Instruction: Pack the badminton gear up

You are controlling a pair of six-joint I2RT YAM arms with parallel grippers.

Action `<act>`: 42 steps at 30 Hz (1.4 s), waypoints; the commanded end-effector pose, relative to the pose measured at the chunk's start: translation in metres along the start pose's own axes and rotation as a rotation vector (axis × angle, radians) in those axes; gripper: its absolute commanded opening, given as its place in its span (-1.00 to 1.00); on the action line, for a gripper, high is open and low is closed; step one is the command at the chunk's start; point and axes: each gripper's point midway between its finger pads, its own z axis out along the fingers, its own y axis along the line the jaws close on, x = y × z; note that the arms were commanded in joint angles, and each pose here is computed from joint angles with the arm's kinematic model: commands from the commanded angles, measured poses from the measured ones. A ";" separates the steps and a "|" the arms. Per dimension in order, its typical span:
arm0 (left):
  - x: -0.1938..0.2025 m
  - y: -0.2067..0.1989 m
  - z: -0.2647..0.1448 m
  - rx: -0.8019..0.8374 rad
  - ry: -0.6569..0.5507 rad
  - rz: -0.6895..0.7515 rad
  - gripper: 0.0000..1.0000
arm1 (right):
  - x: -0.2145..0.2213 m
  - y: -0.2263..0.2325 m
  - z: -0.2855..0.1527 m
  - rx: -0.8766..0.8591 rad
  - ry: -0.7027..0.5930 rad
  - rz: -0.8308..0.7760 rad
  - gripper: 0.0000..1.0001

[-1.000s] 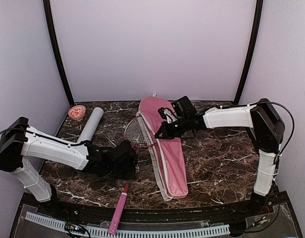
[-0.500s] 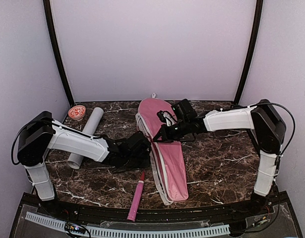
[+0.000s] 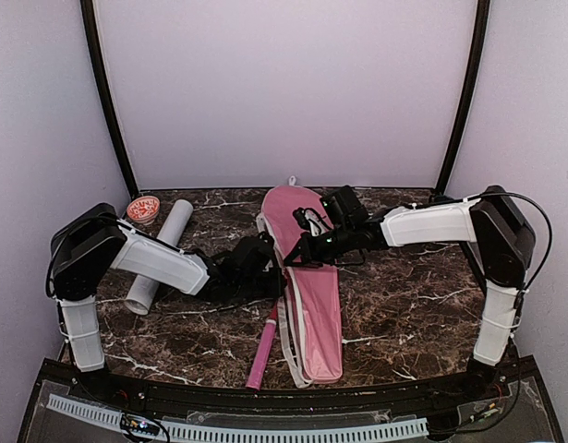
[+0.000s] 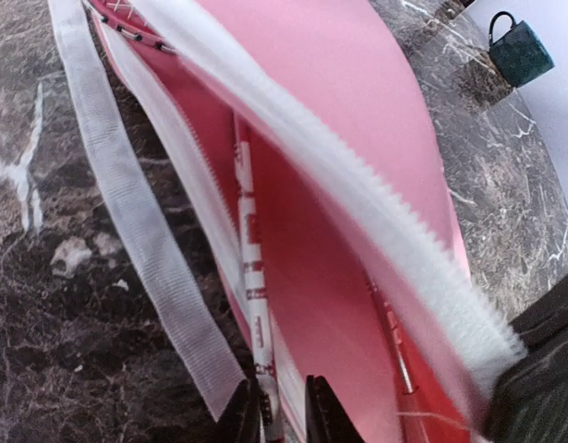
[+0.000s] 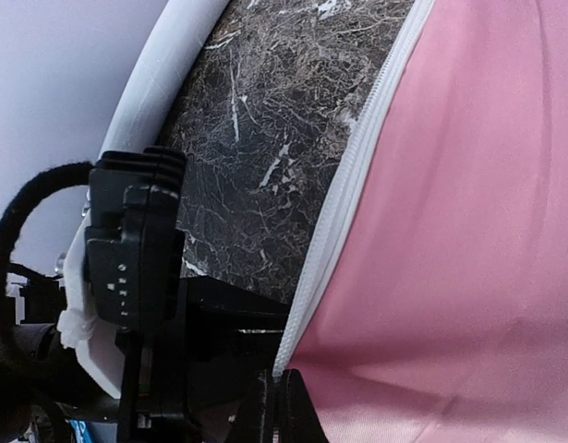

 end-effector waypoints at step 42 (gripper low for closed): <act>0.176 -0.090 -0.134 0.465 -0.238 1.209 -0.08 | 0.019 -0.014 0.007 0.033 0.100 -0.092 -1.00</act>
